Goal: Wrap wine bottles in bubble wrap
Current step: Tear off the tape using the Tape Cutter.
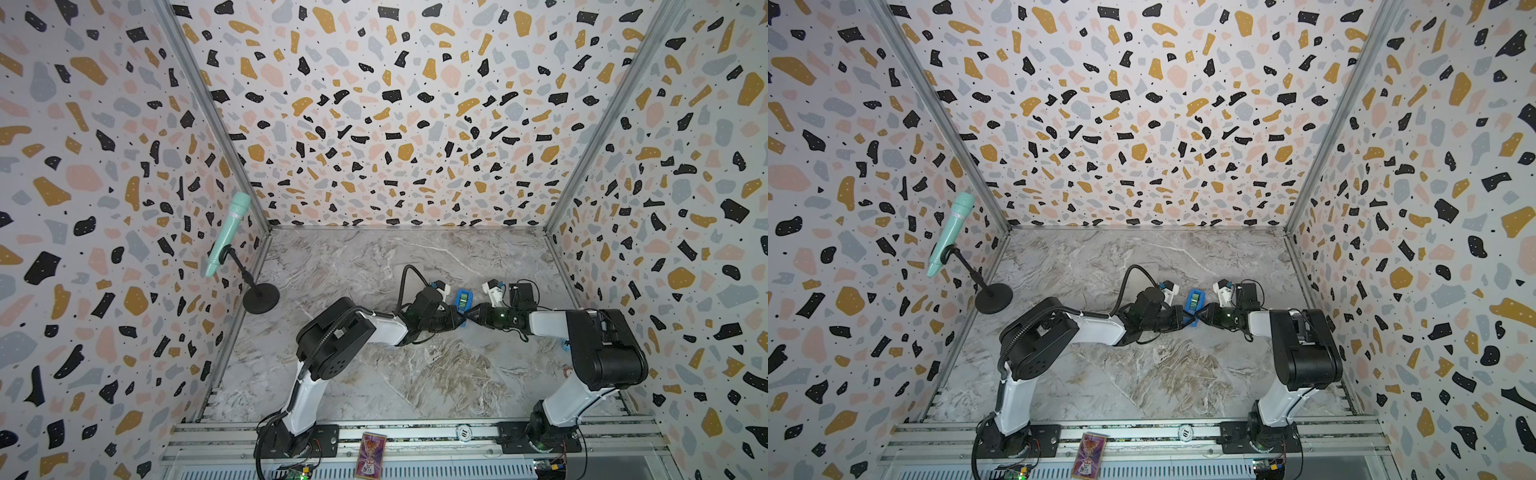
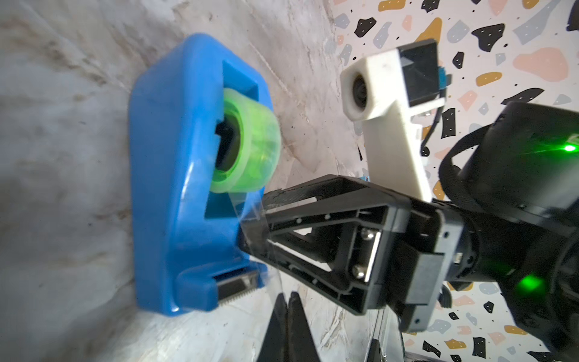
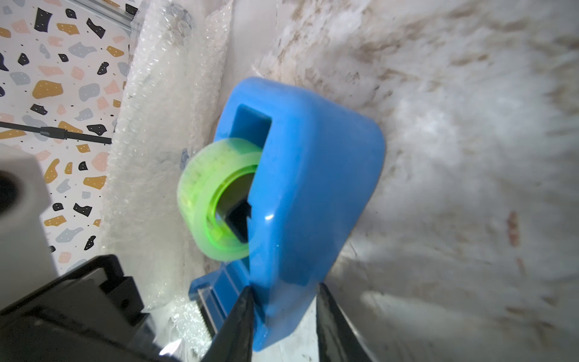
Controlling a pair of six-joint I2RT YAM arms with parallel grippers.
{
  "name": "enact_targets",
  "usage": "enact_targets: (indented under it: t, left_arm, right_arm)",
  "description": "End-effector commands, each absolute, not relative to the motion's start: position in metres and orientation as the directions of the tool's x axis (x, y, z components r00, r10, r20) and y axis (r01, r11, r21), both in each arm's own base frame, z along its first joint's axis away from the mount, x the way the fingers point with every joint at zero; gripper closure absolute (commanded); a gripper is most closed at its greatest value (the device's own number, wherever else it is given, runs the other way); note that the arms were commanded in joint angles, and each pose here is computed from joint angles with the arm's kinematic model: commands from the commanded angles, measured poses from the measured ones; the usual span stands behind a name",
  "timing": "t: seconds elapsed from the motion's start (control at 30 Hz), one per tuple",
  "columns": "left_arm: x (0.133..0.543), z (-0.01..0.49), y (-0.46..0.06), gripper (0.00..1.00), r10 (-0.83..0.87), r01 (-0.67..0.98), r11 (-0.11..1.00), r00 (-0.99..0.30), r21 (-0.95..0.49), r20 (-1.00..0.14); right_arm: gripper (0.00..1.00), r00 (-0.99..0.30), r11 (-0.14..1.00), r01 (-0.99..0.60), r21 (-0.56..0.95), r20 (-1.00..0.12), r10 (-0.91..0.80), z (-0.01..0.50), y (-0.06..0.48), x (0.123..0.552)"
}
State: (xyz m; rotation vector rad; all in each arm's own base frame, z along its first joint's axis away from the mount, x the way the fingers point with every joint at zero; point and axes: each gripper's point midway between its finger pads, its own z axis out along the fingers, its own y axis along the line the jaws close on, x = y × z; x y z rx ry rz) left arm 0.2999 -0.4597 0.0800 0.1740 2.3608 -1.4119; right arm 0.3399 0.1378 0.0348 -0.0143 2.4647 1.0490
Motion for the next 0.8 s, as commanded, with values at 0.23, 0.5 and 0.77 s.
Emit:
enact_targets:
  t: [0.23, 0.5, 0.77]
  left_arm:
    - [0.291, 0.098, -0.462, 1.00, -0.058, 0.331, 0.457, -0.915, -0.825, -0.399]
    - [0.275, 0.096, -0.457, 1.00, -0.047, 0.319, 0.457, -0.923, -0.830, -0.381]
    - [0.256, 0.092, -0.456, 1.00, -0.049, 0.299, 0.446, -0.933, -0.844, -0.357]
  right_arm:
    - [0.64, -0.894, 0.805, -0.099, 0.585, -0.408, 0.186, 0.015, 0.118, 0.348]
    - [0.66, -0.888, 0.826, -0.070, 0.559, -0.412, 0.203, 0.011, 0.116, 0.352]
    - [0.67, -0.883, 0.837, -0.060, 0.544, -0.420, 0.209, 0.011, 0.114, 0.353]
